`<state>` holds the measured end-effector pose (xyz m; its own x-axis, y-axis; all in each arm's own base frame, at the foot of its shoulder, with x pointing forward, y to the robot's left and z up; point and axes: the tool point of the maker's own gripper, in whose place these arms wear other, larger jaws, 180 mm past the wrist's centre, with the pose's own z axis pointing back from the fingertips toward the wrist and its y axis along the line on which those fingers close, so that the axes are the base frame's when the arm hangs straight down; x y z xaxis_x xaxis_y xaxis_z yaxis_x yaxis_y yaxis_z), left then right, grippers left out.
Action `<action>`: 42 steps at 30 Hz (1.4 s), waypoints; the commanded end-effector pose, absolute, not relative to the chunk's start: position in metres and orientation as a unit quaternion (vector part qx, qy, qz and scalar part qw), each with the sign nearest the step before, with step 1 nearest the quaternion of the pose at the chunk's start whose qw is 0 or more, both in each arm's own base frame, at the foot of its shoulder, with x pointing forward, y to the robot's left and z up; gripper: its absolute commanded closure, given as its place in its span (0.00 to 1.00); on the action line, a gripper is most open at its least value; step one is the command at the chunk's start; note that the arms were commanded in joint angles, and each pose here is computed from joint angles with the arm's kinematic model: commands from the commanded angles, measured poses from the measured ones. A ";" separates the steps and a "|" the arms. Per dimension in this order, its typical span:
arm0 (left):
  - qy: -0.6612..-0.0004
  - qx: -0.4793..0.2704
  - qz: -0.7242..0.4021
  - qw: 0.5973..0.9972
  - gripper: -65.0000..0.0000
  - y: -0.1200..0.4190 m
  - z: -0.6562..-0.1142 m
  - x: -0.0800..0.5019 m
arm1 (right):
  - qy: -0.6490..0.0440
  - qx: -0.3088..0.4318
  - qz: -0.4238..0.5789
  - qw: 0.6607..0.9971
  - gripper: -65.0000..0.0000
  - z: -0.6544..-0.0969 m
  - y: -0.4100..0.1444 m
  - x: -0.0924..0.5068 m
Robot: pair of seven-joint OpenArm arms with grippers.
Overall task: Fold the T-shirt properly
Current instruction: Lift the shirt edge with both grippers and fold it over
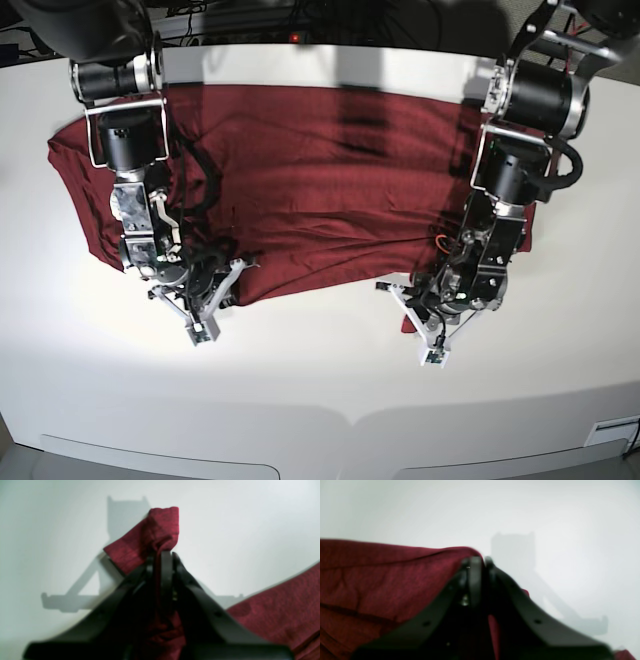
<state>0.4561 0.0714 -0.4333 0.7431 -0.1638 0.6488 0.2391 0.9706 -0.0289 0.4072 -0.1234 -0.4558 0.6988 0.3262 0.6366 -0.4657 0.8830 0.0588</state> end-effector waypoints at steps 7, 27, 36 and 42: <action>-0.367 -0.025 -0.131 0.921 1.00 0.078 -0.409 0.478 | -0.330 0.085 0.240 0.909 1.00 -0.440 -0.129 0.418; -0.389 -0.012 -0.118 0.914 1.00 0.112 -0.343 0.500 | -0.394 0.045 0.278 0.875 1.00 -0.357 -0.131 0.445; -0.376 -0.014 -0.102 0.921 1.00 0.145 -0.323 0.493 | -0.386 0.023 0.292 0.875 1.00 -0.336 -0.170 0.433; -0.381 -0.027 -0.113 0.917 1.00 0.158 -0.301 0.470 | -0.385 0.007 0.318 0.866 1.00 -0.318 -0.179 0.413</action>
